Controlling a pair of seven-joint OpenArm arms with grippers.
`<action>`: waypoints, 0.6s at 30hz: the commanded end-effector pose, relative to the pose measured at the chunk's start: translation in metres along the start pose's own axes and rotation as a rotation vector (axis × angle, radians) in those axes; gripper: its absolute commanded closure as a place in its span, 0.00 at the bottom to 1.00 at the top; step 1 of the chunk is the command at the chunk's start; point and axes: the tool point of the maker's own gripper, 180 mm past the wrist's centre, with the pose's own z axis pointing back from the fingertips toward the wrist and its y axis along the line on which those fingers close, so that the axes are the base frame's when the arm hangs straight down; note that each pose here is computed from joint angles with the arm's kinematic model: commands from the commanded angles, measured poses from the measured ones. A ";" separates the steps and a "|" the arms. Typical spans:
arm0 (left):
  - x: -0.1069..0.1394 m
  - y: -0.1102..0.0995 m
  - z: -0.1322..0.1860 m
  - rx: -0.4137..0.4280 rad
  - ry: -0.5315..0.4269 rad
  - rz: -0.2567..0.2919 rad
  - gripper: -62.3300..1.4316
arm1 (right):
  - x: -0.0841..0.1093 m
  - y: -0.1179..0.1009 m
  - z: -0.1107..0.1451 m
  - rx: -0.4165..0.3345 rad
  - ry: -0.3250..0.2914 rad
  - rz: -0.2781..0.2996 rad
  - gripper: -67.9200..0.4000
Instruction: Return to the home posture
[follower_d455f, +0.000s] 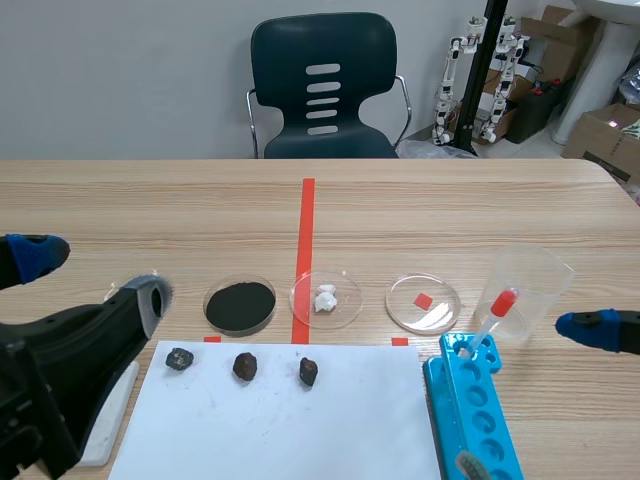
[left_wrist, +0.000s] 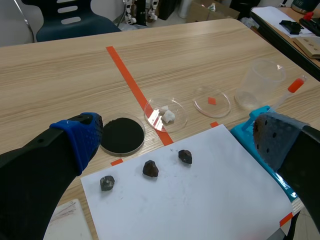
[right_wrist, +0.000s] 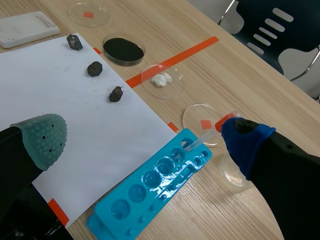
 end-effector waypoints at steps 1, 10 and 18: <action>0.005 -0.003 -0.001 -0.004 -0.026 0.013 0.00 | 0.006 -0.004 -0.001 -0.006 -0.023 0.008 0.04; 0.002 -0.003 -0.001 -0.005 -0.006 0.012 0.00 | 0.006 -0.004 -0.001 -0.006 -0.023 0.008 0.04; 0.002 -0.003 -0.001 -0.005 -0.007 0.012 0.00 | 0.006 -0.004 -0.001 -0.006 -0.023 0.008 0.04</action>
